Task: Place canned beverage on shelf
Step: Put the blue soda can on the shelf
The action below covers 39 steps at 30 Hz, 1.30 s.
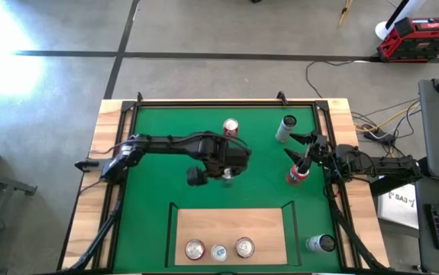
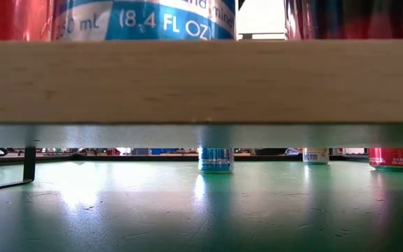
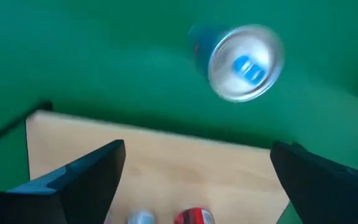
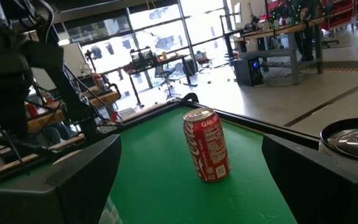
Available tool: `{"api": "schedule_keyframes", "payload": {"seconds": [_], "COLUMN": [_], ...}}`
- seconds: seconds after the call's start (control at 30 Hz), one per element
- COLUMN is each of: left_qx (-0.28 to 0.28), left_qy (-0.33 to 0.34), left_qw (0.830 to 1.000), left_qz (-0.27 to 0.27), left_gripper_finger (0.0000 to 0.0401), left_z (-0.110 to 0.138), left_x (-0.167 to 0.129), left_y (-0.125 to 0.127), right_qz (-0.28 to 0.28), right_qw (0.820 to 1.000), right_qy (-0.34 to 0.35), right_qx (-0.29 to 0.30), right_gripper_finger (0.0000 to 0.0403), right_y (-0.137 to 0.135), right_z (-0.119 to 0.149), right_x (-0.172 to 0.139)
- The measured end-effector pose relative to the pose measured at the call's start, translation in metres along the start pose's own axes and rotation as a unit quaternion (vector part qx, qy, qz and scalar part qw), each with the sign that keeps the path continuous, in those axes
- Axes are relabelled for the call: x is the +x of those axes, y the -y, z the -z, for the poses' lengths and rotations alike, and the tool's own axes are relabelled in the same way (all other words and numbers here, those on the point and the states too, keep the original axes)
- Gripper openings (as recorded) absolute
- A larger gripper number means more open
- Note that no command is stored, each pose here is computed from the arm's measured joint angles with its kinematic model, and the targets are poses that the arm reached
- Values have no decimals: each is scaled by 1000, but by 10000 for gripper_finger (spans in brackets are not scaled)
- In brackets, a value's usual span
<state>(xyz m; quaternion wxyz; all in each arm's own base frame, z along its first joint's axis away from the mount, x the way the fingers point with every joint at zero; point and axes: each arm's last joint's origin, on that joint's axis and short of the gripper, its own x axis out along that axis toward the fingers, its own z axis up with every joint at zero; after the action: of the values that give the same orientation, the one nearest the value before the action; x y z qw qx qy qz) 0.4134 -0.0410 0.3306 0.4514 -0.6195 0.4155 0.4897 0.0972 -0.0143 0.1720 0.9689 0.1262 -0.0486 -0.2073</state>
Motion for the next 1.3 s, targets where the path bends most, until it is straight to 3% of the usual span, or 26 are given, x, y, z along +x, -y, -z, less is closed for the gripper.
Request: {"api": "schedule_keyframes", "payload": {"seconds": [0.2, 0.37, 0.7, 0.97, 1.17, 1.3], "left_qx": [68, 150, 199, 226, 289, 294], "left_qy": [41, 92, 109, 106, 139, 177], "left_qw": [997, 984, 973, 968, 947, 939], "left_qz": [23, 16, -40, -22, 1, 2], "left_gripper_finger": [361, 332, 304, 304, 303, 303], "left_z": [-15, -30, -38, -26, -5, 9], "left_x": [-15, -24, 2, 19, 23, 20], "left_y": [-4, -16, -28, -27, -30, -37], "right_qz": [0, 0, 0, 0, 0, 0], "right_qw": [1000, 1000, 1000, 1000, 1000, 1000], "right_qy": [0, 0, 0, 0, 0, 0], "right_qx": [0, 0, 0, 0, 0, 0], "right_gripper_finger": [381, 381, 381, 381, 381, 381], "right_y": [0, 0, 0, 0, 0, 0], "right_z": [0, 0, 0, 0, 0, 0], "right_x": [0, 0, 0, 0, 0, 0]}}
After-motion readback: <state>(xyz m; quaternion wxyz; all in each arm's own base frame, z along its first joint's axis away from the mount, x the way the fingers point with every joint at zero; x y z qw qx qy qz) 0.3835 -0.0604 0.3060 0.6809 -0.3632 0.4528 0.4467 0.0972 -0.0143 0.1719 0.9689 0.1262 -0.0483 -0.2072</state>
